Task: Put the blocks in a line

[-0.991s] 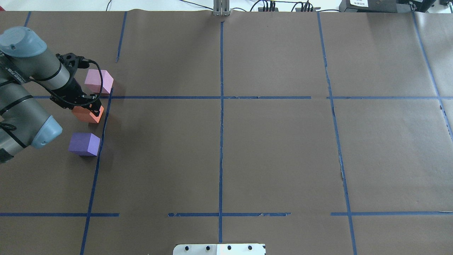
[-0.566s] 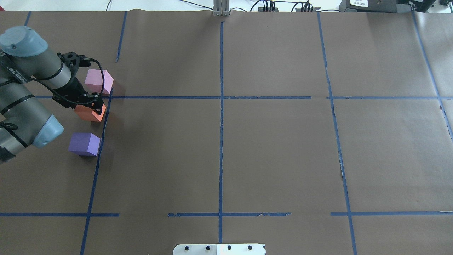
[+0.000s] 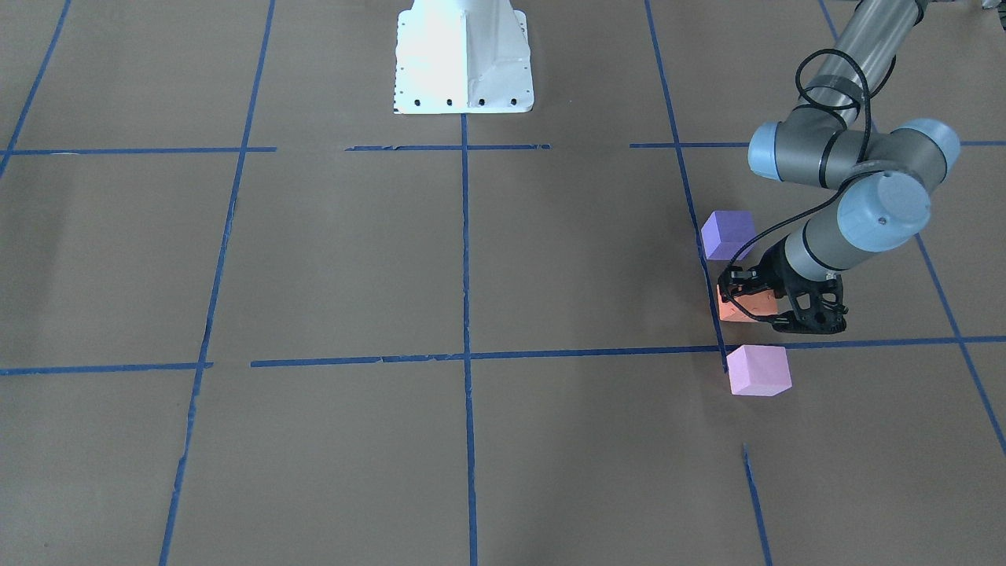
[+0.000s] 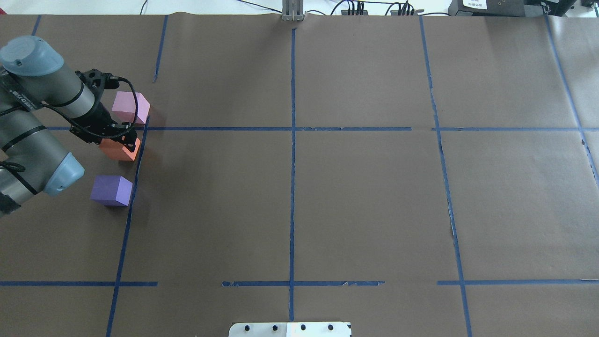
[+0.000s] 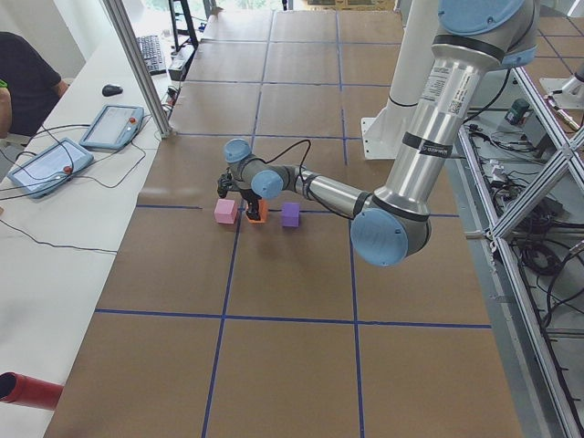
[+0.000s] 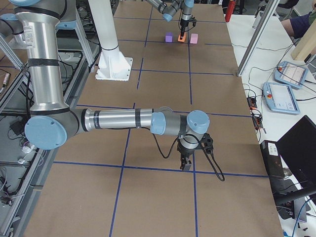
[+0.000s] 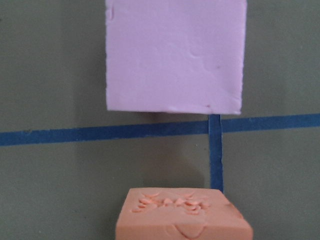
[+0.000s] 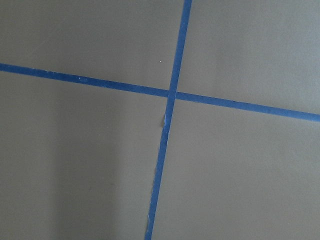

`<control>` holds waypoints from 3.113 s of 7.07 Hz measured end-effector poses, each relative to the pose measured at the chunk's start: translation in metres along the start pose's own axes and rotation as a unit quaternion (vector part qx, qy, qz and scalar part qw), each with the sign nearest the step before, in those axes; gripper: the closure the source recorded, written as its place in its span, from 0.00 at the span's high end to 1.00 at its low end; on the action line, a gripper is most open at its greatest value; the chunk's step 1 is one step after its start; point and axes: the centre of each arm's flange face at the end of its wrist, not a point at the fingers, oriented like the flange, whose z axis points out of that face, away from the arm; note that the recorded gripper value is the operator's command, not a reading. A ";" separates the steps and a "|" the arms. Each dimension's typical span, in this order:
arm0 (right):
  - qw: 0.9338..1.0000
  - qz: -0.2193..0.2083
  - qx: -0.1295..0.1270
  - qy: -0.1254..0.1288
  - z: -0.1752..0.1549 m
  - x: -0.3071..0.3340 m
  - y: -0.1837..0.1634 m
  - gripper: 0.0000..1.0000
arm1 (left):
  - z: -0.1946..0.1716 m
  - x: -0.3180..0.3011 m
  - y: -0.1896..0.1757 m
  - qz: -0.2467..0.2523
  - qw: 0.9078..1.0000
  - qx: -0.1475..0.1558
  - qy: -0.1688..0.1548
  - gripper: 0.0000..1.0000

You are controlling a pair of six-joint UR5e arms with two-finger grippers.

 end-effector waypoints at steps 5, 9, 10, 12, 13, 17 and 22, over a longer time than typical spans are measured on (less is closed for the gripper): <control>1.000 0.000 0.000 0.000 0.000 0.000 0.000 1.00 | 0.004 -0.003 -0.001 0.000 1.000 -0.001 0.000 1.00; 1.000 0.000 0.000 0.000 0.000 0.000 0.000 1.00 | -0.012 0.002 0.004 0.006 1.000 0.011 0.007 1.00; 1.000 0.000 0.000 0.000 0.000 0.000 0.000 1.00 | -0.022 0.004 0.007 0.009 1.000 0.018 0.010 1.00; 1.000 0.000 0.000 0.000 0.000 0.000 0.000 1.00 | -0.050 0.002 0.012 0.005 0.999 0.033 0.011 1.00; 1.000 0.000 0.000 0.000 0.000 0.000 0.000 1.00 | -0.070 -0.005 0.013 -0.003 0.999 0.043 0.009 1.00; 1.000 0.000 0.000 0.000 0.000 0.000 0.000 1.00 | -0.138 -0.119 0.043 -0.021 0.996 0.090 -0.012 1.00; 1.000 0.000 0.000 0.000 0.000 0.000 0.000 1.00 | -0.172 -0.327 0.091 0.034 0.995 0.092 -0.031 1.00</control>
